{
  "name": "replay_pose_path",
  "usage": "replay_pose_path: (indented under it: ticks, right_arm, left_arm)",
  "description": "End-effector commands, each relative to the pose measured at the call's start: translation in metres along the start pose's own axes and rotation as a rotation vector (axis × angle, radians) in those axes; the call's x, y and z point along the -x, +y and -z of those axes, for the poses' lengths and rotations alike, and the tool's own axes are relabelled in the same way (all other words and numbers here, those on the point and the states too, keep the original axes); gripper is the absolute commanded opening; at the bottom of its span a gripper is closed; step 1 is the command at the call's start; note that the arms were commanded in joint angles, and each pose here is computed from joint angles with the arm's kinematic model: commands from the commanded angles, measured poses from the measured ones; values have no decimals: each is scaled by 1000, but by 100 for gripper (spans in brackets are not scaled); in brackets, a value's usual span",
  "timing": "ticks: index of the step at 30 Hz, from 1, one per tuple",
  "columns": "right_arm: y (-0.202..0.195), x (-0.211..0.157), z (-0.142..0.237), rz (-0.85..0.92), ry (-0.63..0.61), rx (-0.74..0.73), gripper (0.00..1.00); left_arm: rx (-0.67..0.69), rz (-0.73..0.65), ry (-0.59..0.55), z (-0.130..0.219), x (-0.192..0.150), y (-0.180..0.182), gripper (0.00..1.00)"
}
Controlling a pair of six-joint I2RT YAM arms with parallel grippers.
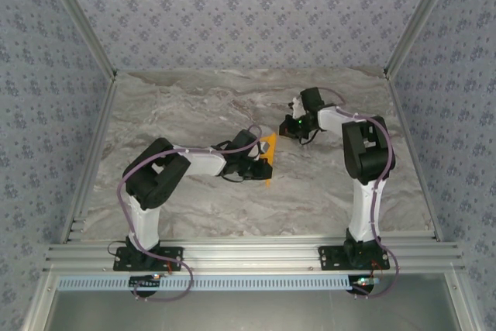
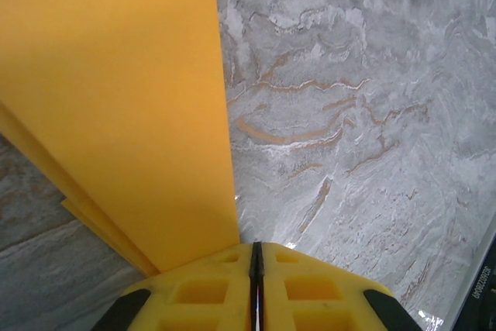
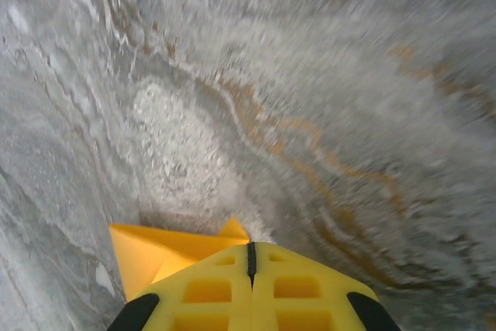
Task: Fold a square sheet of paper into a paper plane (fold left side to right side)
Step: Fold the wing for the fifth time at the center of the table.
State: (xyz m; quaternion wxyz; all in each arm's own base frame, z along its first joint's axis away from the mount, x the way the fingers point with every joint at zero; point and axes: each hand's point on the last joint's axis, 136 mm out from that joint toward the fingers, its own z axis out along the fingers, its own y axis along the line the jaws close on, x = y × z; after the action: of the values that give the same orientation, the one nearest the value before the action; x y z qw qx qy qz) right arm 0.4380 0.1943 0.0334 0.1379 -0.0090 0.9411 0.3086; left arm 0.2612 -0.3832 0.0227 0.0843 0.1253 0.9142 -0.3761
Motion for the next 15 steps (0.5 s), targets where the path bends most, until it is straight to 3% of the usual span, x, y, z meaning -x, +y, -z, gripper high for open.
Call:
replay_pose_path:
  ticks: [1, 9, 12, 15]
  right_arm:
    - [7, 13, 21, 37, -49, -15, 4]
    - [24, -4, 63, 26, -122, -37, 16]
    - [28, -24, 69, 12, -127, -53, 26]
    - [40, -46, 69, 32, -109, -89, 36]
  left_arm:
    - [20, 32, 90, 2, -27, 5, 14]
    - [-91, -112, -46, 63, 19, -65, 32]
    - [-50, -149, -146, 99, 30, -68, 37]
    - [53, -141, -248, 133, 31, -49, 43]
